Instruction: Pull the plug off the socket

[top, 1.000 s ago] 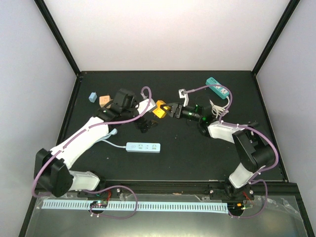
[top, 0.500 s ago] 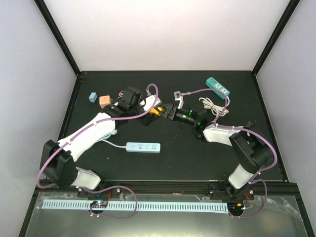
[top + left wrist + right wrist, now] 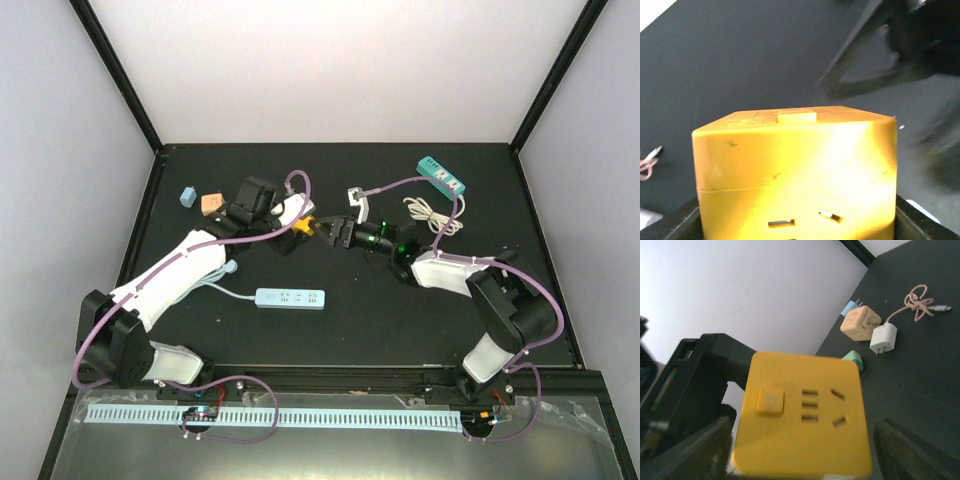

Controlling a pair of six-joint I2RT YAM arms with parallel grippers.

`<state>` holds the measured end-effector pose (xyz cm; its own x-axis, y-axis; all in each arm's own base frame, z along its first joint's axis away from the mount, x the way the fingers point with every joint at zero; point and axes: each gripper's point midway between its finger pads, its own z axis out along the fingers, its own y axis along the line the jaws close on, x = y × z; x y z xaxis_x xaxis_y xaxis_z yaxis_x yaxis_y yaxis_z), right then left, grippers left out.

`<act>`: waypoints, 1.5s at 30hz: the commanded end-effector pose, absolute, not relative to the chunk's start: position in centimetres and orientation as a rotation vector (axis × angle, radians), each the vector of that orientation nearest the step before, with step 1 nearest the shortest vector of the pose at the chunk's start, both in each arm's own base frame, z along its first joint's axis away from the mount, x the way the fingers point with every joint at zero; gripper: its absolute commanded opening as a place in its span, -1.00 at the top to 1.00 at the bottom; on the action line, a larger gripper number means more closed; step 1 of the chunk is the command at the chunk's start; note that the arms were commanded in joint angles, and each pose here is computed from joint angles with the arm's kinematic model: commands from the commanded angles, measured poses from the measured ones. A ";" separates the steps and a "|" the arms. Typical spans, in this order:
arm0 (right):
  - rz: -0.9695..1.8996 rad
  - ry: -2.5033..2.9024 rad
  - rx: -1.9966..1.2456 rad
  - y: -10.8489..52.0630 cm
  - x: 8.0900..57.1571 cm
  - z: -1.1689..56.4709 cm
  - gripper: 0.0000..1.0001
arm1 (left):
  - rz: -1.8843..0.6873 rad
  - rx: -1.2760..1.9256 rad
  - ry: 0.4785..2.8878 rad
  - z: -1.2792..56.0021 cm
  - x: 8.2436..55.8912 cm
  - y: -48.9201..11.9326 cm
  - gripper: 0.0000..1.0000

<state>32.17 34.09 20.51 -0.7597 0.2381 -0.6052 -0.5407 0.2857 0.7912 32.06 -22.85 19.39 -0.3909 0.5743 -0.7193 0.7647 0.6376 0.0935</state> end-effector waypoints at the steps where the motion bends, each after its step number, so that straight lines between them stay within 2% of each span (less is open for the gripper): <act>1: 1.412 1.850 -0.464 33.4 32.0 21.8 -0.94 | -0.289 0.995 2.162 19.4 32.6 -19.4 0.46; 7: 1.290 1.843 -0.721 33.3 31.2 21.2 -0.98 | -0.212 0.960 2.280 16.6 34.3 -14.6 0.45; 14: 1.173 1.865 -1.086 33.5 29.3 17.9 -0.96 | -0.201 0.920 2.466 12.9 36.2 -10.2 0.46; 30: 0.849 1.889 -1.604 35.5 26.1 10.5 -0.85 | -0.087 0.931 2.679 7.0 38.7 -7.0 0.46; 33: 0.800 1.870 -1.660 36.2 25.5 9.8 -0.85 | -0.098 0.920 2.700 6.3 39.1 -6.9 0.39; 37: 0.754 1.857 -1.743 37.7 24.7 8.8 -0.84 | -0.128 0.916 2.731 5.6 39.2 -7.0 0.23; 40: 0.729 1.845 -1.807 38.9 24.0 8.0 -0.84 | -0.162 0.889 2.736 5.6 39.2 -7.0 -0.16; 45: 0.651 1.820 -1.899 40.5 23.2 6.6 -0.84 | -0.204 0.862 2.719 6.9 38.6 -7.1 -0.66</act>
